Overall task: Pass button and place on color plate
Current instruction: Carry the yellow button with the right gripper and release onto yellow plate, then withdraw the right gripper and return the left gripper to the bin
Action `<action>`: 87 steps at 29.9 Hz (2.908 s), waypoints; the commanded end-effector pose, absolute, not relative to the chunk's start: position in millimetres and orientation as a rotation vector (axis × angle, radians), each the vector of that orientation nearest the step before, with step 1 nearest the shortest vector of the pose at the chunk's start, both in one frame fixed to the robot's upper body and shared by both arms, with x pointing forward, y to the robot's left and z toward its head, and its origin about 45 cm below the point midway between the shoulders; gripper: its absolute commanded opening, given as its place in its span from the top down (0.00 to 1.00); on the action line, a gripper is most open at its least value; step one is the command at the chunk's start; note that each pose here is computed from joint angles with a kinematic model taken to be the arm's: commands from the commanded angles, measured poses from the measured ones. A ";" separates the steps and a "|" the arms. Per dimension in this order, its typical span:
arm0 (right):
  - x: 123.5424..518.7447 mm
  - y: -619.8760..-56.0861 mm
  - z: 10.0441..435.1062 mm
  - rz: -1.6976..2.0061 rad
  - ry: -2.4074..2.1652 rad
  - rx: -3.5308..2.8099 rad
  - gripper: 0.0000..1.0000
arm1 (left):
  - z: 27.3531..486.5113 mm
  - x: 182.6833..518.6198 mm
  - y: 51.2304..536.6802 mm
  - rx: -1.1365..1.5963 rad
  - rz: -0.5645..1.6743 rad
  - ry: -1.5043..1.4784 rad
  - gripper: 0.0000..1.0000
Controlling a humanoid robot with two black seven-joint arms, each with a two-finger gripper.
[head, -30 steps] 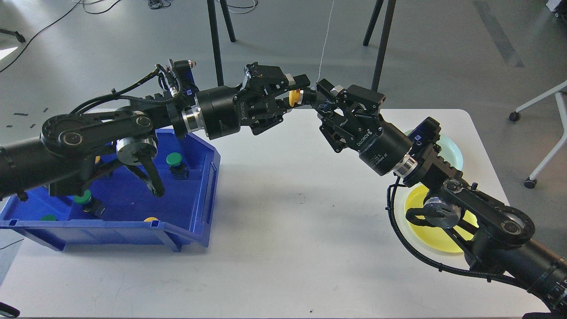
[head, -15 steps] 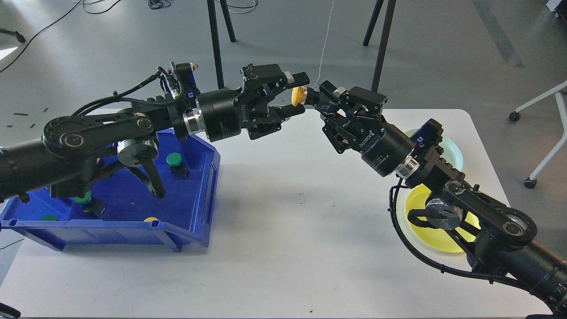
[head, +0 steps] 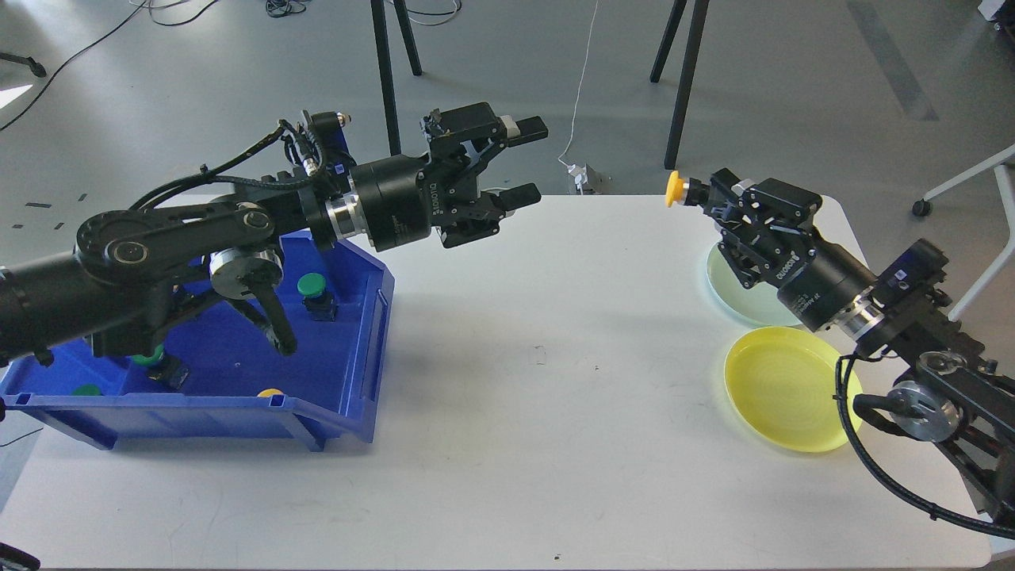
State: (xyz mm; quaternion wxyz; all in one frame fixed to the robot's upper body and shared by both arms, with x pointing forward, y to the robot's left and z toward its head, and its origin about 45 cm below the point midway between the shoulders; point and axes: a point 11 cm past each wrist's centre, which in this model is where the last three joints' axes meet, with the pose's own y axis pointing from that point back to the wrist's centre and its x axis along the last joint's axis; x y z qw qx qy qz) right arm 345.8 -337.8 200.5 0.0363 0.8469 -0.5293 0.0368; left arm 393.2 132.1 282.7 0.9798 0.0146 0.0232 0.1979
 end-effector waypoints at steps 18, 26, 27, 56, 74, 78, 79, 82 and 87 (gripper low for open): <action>240.7 -430.2 94.3 0.494 -1.383 1.839 0.86 | 281.8 393.0 128.3 0.027 0.400 0.045 0.11; 240.3 -426.3 88.3 0.481 -1.389 1.842 0.68 | 281.8 393.1 128.4 0.027 0.402 0.045 0.11; 239.8 -426.6 86.2 0.477 -1.388 1.839 0.68 | 281.8 393.1 128.4 0.027 0.402 0.045 0.11; 341.0 -366.2 217.3 0.267 -1.955 2.295 0.03 | 281.1 413.8 147.7 0.053 0.611 -0.051 0.10; 374.6 -338.9 276.9 0.069 -1.909 2.787 0.03 | 331.4 349.5 379.6 0.841 0.421 -0.579 0.04; 367.6 -340.0 263.2 0.020 -1.909 2.768 0.03 | 316.1 351.0 414.5 1.075 0.340 -0.660 0.04; 366.3 -340.6 260.8 0.012 -1.910 2.764 0.03 | 311.1 352.1 422.5 1.111 0.336 -0.656 0.04; 365.4 -341.3 259.5 0.007 -1.913 2.760 0.03 | 276.6 356.9 434.2 1.177 0.308 -0.598 0.04; 363.1 -347.2 258.4 0.010 -1.919 2.742 0.02 | 223.6 360.1 445.8 1.259 0.269 -0.512 0.04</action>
